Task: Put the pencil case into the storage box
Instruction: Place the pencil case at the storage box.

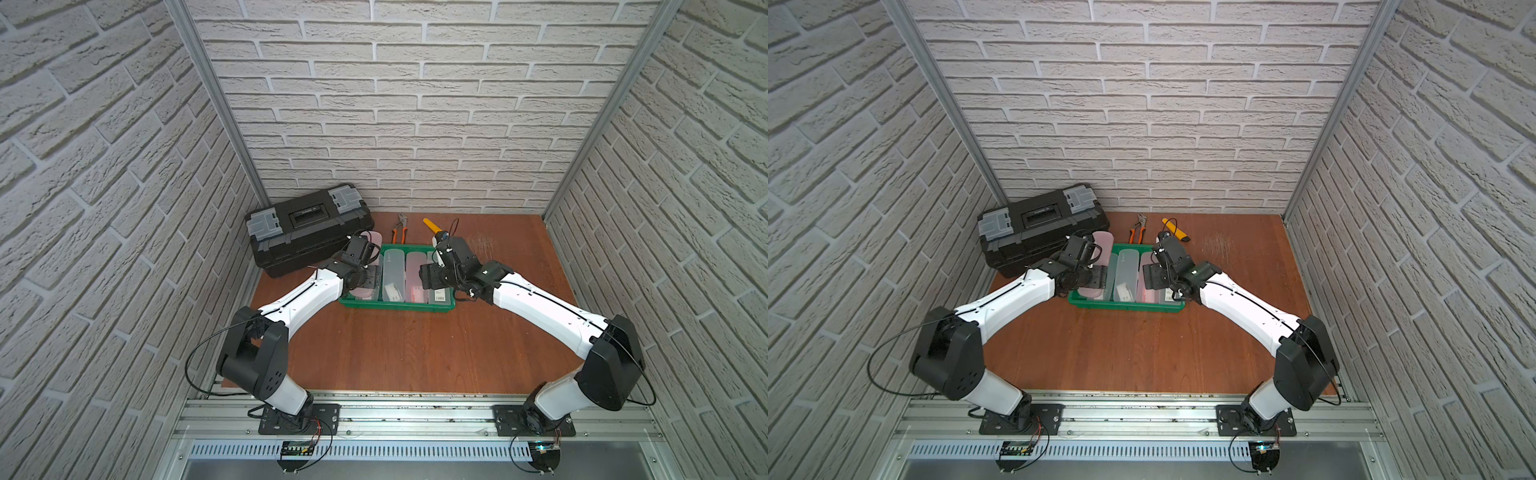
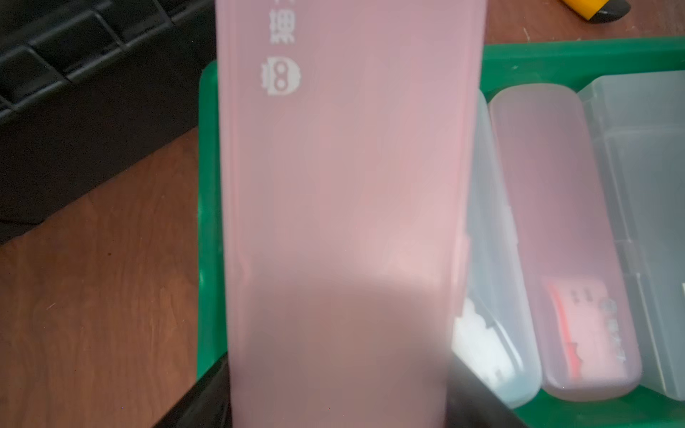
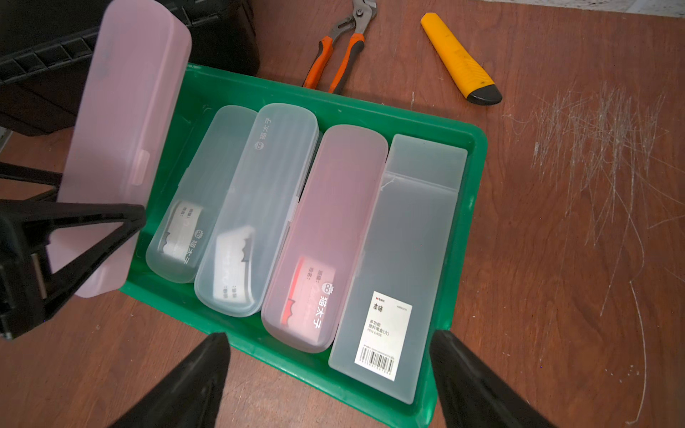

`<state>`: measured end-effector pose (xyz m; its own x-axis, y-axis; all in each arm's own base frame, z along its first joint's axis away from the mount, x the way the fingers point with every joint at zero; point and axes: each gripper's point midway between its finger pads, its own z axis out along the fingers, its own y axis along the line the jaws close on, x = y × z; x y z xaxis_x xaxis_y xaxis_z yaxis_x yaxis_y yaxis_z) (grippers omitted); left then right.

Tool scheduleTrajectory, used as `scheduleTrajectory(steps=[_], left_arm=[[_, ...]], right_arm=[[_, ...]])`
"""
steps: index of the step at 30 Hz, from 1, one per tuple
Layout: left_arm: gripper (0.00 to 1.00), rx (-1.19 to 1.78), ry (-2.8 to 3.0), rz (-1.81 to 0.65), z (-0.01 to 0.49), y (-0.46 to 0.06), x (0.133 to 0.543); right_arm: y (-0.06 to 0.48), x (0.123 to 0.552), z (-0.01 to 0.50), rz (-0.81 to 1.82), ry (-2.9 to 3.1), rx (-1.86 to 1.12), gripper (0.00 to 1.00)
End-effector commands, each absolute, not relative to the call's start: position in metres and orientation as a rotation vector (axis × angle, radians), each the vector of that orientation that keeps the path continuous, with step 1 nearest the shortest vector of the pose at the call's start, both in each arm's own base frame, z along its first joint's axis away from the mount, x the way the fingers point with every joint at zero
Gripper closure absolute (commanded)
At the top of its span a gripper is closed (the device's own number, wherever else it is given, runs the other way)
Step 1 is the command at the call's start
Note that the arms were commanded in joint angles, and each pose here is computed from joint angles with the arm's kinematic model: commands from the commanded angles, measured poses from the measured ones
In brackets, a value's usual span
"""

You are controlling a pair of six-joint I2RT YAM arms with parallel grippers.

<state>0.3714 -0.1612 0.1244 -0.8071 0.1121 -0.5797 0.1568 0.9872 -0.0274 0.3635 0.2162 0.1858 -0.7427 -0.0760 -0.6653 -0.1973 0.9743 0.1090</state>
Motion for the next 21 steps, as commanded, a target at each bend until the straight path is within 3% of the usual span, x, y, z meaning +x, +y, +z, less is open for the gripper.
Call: scheduleTrajectory(steps=[1,13,21], left_arm=[[0.20,0.176,2.463,-0.165,0.135,-0.170,0.382],[0.17,0.152,2.497,-0.179,0.117,-0.172,0.382],[0.06,0.151,2.529,-0.161,0.104,-0.172,0.382]], right_arm=[[0.211,0.364,0.188,0.217,2.395,-0.163,0.11],[0.211,0.365,0.188,0.211,2.395,-0.168,0.11],[0.211,0.364,0.187,0.208,2.399,-0.177,0.11]])
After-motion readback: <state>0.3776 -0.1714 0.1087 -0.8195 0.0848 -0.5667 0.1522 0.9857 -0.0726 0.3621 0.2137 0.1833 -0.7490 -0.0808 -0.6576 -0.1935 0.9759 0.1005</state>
